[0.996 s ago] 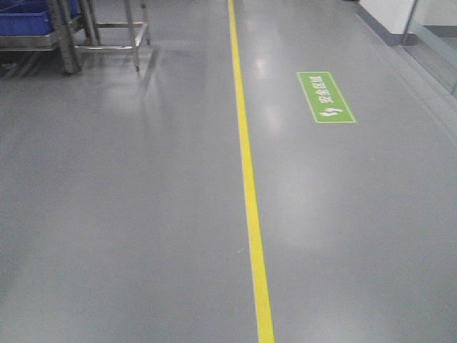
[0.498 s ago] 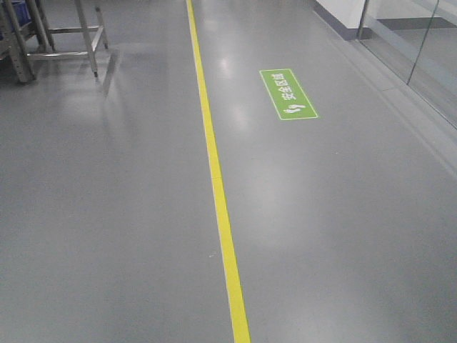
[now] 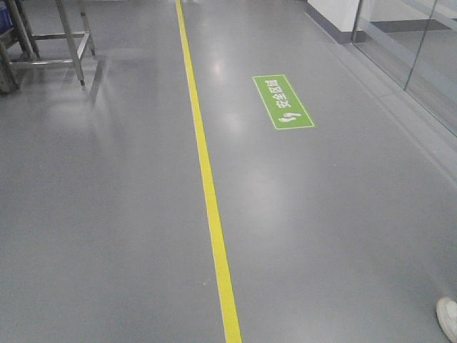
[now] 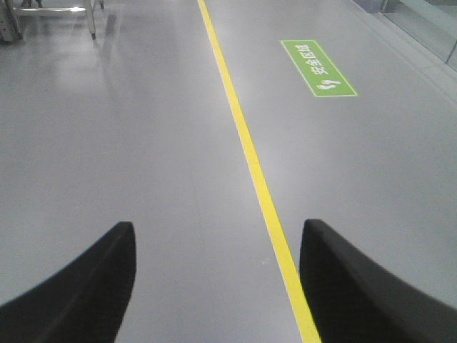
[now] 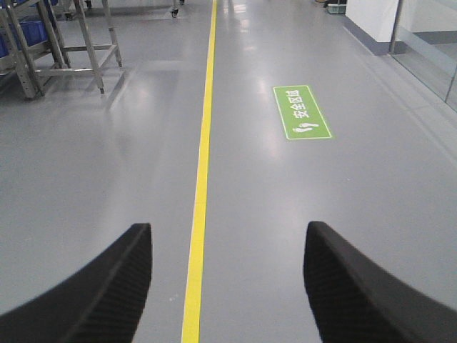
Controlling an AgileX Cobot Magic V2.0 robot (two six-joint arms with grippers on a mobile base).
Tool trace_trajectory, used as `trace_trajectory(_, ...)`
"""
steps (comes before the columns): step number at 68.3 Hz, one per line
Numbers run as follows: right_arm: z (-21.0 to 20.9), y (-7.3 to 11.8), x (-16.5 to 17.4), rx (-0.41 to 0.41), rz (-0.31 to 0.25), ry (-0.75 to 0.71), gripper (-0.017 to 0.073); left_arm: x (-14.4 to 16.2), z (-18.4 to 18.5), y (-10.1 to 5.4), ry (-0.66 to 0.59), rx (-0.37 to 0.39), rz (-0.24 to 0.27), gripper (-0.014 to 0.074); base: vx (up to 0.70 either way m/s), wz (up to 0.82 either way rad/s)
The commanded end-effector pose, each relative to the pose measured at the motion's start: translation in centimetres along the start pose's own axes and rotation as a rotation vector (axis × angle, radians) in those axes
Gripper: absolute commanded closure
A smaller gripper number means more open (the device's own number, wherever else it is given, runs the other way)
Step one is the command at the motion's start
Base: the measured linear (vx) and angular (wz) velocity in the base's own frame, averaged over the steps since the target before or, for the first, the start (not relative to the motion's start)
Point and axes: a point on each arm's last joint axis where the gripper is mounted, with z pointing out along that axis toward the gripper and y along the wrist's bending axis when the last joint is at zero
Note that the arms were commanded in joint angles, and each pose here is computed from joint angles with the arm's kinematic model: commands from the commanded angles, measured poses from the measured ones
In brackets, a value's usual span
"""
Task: Move and align brake pads A on conveyor
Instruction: 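Drive along the yellow floor line past the green floor sign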
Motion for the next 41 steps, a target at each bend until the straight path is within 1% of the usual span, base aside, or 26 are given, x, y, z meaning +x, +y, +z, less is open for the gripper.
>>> trace_trajectory(1, -0.28, 0.01, -1.36, 0.004, -0.012, -0.086, 0.0106, -1.49, -0.29, -0.17, -0.094, 0.013, -0.011, 0.0133, 0.39, 0.13)
trace_trajectory(18, -0.28, 0.01, -1.36, 0.004, -0.012, -0.086, 0.0106, -1.49, -0.29, -0.17, -0.094, 0.013, -0.011, 0.0133, 0.46, 0.17)
trace_trajectory(41, -0.28, 0.01, -1.36, 0.004, -0.012, -0.086, 0.0106, -1.49, -0.29, -0.17, -0.094, 0.013, -0.011, 0.0133, 0.54, 0.14)
